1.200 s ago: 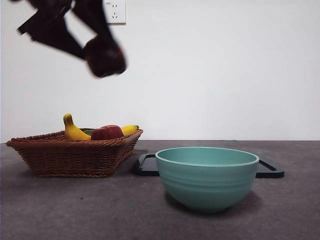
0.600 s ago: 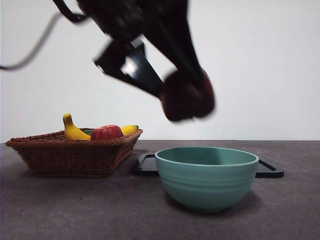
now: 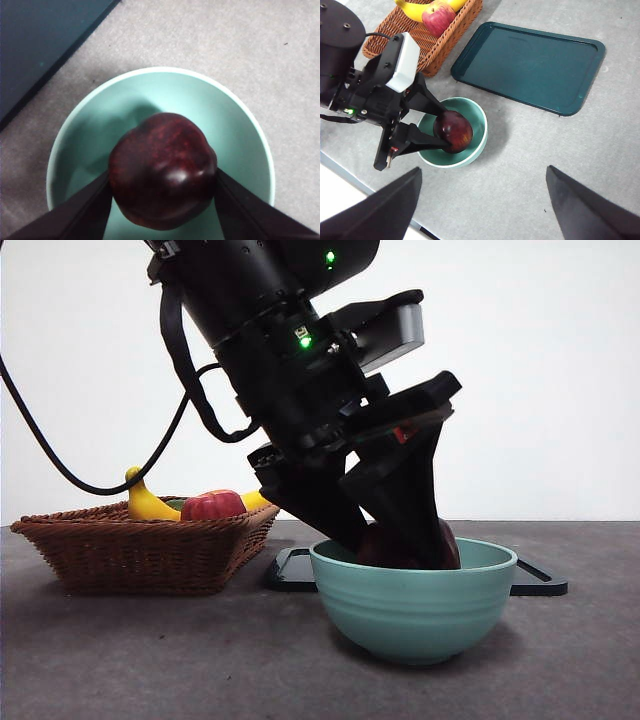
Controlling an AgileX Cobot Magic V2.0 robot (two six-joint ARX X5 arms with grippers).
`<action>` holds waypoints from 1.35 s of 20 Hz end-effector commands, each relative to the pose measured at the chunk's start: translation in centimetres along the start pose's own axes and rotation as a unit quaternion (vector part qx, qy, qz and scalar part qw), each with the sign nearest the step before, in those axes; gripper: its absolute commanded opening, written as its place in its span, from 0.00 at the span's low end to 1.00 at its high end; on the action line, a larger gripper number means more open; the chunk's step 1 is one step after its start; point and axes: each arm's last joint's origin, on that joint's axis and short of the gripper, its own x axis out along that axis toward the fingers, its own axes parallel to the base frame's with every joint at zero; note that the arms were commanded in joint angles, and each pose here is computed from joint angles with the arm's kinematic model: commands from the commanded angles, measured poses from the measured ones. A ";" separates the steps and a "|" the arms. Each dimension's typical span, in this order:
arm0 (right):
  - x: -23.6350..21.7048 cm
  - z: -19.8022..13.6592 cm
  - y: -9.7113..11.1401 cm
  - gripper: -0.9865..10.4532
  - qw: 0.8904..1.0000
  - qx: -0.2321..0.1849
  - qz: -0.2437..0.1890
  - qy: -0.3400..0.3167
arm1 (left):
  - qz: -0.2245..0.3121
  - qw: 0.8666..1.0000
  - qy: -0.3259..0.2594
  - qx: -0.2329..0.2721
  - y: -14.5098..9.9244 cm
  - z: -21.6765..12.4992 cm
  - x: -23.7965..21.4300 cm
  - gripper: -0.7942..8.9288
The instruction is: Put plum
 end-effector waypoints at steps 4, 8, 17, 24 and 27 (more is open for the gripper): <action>-0.2 0.4 0.1 0.43 1.000 -0.002 0.001 -0.007 | -0.003 1.000 -0.001 0.014 -0.4 0.3 0.5 0.47; -0.2 0.4 0.1 0.43 1.000 -0.002 0.001 -0.007 | -0.003 1.000 -0.003 0.014 -0.4 0.4 0.5 0.47; -0.2 0.4 0.1 0.43 1.000 -0.002 0.001 -0.007 | 0.009 0.994 -0.107 0.008 -0.2 3.3 -6.3 0.47; -0.1 0.5 0.1 0.43 1.000 0.000 0.001 -0.004 | 0.071 0.980 -0.171 -0.071 3.1 1.5 -16.8 0.47; 0.3 0.7 -0.2 0.43 1.000 0.005 0.002 0.005 | 0.102 0.973 -0.178 -0.104 4.1 -0.5 -20.2 0.47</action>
